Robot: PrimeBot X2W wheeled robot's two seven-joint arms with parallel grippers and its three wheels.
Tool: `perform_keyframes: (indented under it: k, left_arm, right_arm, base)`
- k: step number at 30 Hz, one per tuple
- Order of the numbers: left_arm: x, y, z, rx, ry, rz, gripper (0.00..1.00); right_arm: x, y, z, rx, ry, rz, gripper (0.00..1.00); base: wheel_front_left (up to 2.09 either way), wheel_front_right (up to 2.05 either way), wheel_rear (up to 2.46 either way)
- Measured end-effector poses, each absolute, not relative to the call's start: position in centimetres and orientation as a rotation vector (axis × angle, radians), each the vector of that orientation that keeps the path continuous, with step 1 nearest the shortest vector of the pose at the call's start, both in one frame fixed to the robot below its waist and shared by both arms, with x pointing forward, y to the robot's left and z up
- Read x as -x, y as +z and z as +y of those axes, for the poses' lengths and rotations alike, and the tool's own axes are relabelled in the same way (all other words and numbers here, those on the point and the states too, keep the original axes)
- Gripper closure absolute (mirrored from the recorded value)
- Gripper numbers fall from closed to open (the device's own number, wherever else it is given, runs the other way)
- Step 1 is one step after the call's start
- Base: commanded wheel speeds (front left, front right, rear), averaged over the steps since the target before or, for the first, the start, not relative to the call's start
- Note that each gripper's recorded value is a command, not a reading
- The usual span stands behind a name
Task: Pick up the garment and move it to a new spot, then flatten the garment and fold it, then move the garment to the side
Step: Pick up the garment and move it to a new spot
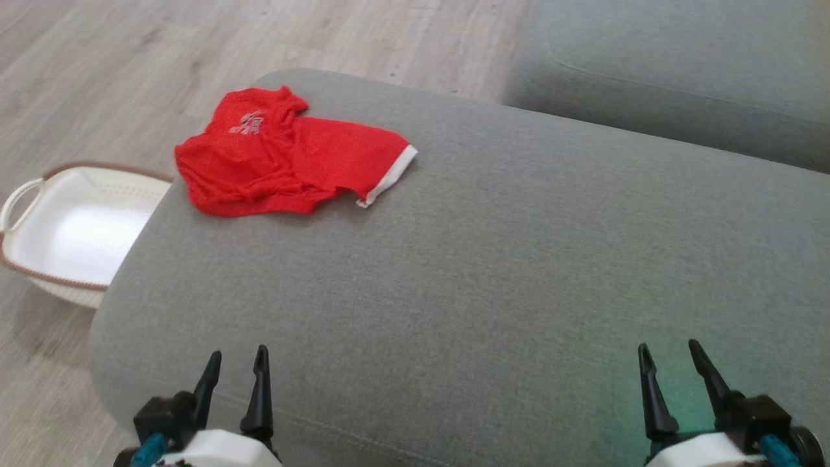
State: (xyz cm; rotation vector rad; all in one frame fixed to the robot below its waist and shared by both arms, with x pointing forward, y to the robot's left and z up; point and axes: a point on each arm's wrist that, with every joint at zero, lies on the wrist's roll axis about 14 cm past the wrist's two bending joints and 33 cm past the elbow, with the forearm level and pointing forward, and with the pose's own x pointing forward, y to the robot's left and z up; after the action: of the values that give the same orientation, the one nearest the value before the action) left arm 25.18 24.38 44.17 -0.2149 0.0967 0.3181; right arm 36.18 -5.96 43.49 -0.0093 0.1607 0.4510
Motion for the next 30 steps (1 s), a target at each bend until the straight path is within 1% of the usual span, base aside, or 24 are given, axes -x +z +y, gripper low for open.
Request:
perform_keyframes:
  k: [4,7,11,15,18,21,22,25,30]
  left_arm:
    - [-24.7,44.1,25.0,0.224,0.349,0.101,0.0]
    - [-26.3,45.2,25.6,0.227,0.352,0.072,0.0]
    - [-31.4,48.3,26.7,0.177,0.324,-0.007,0.0]
    - [-37.4,49.3,28.1,0.117,0.321,-0.017,0.0]
    - [-41.3,48.1,29.0,0.098,0.335,0.031,0.0]
    - [-44.4,45.7,29.8,0.078,0.346,0.13,0.0]
    - [-44.4,45.7,29.8,0.078,0.346,0.13,0.0]
    - [-46.9,43.5,30.6,0.072,0.363,0.221,0.0]
    - [-49.4,39.2,30.2,0.063,0.348,0.392,0.0]
  right_arm:
    - [-37.0,43.4,-4.7,0.015,0.486,0.157,0.0]
    - [-37.6,42.8,-4.7,0.013,0.489,0.172,0.0]
    - [-39.6,41.9,-5.8,0.042,0.49,0.179,0.0]
    - [-42.3,41.1,-6.2,0.054,0.503,0.172,0.0]
    - [-43.7,39.8,-6.7,0.05,0.503,0.189,0.0]
    - [-43.9,37.7,-7.6,0.052,0.497,0.241,0.0]
    - [-43.9,37.7,-7.6,0.052,0.497,0.241,0.0]
    - [-43.7,36.1,-8.7,0.06,0.485,0.286,0.0]
    - [-44.2,35.7,-10.5,0.064,0.45,0.292,0.0]
  base:
    - [0.0,0.0,0.0]
    - [0.0,0.0,0.0]
    - [0.0,0.0,0.0]
    - [0.0,0.0,0.0]
    - [0.0,0.0,0.0]
    - [0.0,0.0,0.0]
    - [0.0,0.0,0.0]
    - [0.0,0.0,0.0]
    - [0.0,0.0,0.0]
